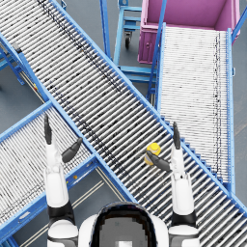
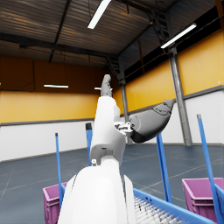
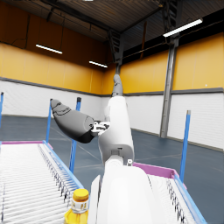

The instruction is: Pick up the oil and place it on the left assembly line, put the cola on the right, and keep Sprite still

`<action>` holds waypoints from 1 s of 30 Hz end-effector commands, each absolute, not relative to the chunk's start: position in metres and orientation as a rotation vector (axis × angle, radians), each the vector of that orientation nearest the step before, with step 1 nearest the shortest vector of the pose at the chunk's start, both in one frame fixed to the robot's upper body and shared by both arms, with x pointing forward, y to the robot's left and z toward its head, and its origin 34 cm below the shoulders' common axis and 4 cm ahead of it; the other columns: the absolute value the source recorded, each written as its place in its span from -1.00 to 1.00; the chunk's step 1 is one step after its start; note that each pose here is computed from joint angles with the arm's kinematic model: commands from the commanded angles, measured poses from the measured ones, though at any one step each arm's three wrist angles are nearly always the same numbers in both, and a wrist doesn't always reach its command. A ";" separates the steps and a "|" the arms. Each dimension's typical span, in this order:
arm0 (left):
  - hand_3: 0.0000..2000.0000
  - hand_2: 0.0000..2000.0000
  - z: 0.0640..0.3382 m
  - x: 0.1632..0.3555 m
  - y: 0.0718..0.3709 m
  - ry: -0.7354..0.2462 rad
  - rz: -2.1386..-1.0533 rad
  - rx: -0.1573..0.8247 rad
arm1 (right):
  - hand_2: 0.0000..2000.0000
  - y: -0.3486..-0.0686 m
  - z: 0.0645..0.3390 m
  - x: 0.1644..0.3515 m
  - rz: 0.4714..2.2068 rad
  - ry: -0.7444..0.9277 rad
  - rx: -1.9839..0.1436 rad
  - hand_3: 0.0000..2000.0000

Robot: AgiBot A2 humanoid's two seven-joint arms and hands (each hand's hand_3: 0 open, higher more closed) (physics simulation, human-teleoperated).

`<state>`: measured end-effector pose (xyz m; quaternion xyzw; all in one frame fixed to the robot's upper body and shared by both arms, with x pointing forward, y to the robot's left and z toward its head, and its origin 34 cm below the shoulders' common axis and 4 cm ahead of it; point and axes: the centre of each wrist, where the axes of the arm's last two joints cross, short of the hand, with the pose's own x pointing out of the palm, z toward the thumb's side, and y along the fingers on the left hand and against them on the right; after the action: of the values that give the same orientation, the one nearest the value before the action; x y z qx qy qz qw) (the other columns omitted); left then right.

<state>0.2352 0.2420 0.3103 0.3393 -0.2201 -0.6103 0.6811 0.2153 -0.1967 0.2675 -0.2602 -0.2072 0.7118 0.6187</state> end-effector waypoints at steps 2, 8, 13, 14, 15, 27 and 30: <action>-1.00 -1.00 0.310 0.234 0.242 -0.494 -1.369 0.760 | -1.00 -0.190 0.236 0.213 1.711 -0.362 -0.507 -1.00; -1.00 -1.00 0.304 0.236 0.240 -0.482 -1.383 0.740 | -1.00 -0.187 0.187 0.220 1.768 -0.192 -0.356 -1.00; -1.00 -1.00 0.301 0.244 0.235 -0.470 -1.412 0.724 | -1.00 -0.188 0.144 0.233 1.769 -0.057 -0.221 -1.00; -1.00 -1.00 0.300 0.246 0.235 -0.466 -1.415 0.718 | -1.00 -0.185 0.138 0.236 1.778 -0.041 -0.201 -1.00; -1.00 -1.00 0.299 0.247 0.234 -0.463 -1.420 0.714 | -1.00 -0.182 0.129 0.240 1.785 -0.015 -0.171 -1.00; -1.00 -1.00 0.289 0.257 0.231 -0.431 -1.444 0.663 | -1.00 -0.158 0.073 0.291 1.785 0.168 0.043 -1.00; -1.00 -1.00 0.287 0.264 0.234 -0.420 -1.434 0.645 | -1.00 -0.154 0.065 0.301 1.778 0.202 0.080 -1.00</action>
<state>0.2614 0.2323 0.2850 0.2876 -0.1871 -0.6434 0.6843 0.2892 -0.1576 0.0680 0.0262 0.0778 0.7763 0.6250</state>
